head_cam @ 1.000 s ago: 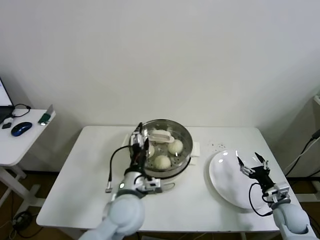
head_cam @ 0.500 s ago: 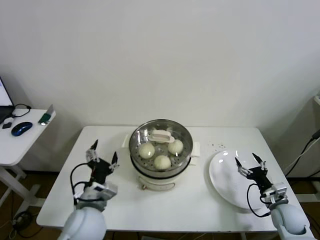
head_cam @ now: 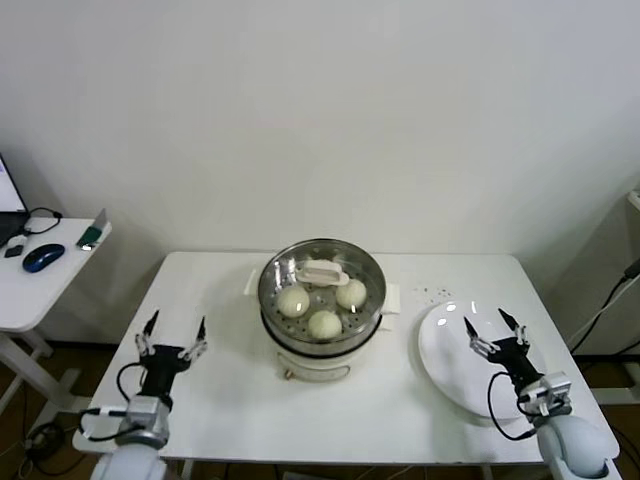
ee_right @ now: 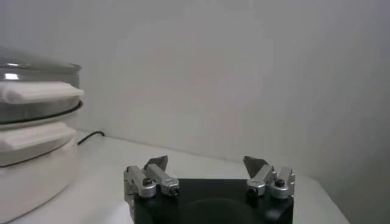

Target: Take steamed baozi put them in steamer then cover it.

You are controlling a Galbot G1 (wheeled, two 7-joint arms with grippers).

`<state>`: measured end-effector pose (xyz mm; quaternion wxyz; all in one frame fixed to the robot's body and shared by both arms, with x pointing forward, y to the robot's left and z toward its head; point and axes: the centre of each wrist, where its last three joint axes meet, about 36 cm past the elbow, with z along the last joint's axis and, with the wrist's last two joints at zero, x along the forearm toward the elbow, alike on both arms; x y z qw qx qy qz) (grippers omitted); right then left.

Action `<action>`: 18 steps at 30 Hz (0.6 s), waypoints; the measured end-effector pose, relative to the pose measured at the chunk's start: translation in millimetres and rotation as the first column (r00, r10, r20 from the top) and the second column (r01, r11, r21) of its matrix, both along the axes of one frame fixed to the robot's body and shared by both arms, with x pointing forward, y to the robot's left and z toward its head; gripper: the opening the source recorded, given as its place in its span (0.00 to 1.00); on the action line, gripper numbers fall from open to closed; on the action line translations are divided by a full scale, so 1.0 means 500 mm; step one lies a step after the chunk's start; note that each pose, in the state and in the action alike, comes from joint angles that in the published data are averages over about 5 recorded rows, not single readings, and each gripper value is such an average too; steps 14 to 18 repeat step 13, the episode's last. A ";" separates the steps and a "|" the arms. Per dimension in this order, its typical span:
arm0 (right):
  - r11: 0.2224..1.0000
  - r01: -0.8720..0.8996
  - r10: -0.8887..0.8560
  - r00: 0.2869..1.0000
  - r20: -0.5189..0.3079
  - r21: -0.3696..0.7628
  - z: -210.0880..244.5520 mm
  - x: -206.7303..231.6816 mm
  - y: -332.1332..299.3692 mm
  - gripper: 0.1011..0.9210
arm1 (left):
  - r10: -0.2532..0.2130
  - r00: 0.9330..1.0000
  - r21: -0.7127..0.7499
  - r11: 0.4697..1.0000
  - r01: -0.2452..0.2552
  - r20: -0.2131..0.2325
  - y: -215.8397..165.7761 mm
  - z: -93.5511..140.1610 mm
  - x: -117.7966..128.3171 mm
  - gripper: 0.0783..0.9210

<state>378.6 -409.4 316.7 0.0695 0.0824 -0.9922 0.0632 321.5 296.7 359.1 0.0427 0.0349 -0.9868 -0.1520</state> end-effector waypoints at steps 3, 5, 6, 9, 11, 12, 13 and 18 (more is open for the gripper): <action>1.000 -0.005 0.005 1.000 0.009 0.011 0.002 -0.003 0.004 0.88 | 0.017 1.000 -0.041 0.999 -0.017 0.011 0.011 -0.020 -0.011 0.88; 1.000 -0.007 0.006 1.000 0.015 0.017 0.005 -0.003 0.006 0.88 | 0.027 0.999 -0.062 0.998 -0.025 0.019 0.016 -0.028 -0.016 0.88; 1.000 -0.007 0.007 1.000 0.018 0.020 0.006 -0.003 0.007 0.88 | 0.031 0.999 -0.072 0.997 -0.029 0.023 0.018 -0.031 -0.017 0.88; 1.000 -0.010 0.010 1.000 0.023 0.026 0.008 -0.005 0.010 0.88 | 0.042 0.999 -0.094 0.995 -0.039 0.032 0.023 -0.035 -0.020 0.88; 1.000 -0.011 0.011 1.000 0.024 0.029 0.008 -0.007 0.013 0.88 | 0.049 0.998 -0.104 0.994 -0.045 0.036 0.025 -0.037 -0.023 0.88; 0.999 -0.012 0.011 1.000 0.025 0.030 0.008 -0.007 0.014 0.88 | 0.050 0.998 -0.107 0.993 -0.046 0.037 0.025 -0.037 -0.023 0.88; 0.999 -0.012 0.011 1.000 0.025 0.031 0.008 -0.008 0.014 0.88 | 0.052 0.998 -0.108 0.993 -0.047 0.038 0.026 -0.038 -0.024 0.88; 0.999 -0.012 0.011 1.000 0.025 0.031 0.008 -0.008 0.014 0.88 | 0.052 0.998 -0.108 0.993 -0.047 0.038 0.026 -0.038 -0.024 0.88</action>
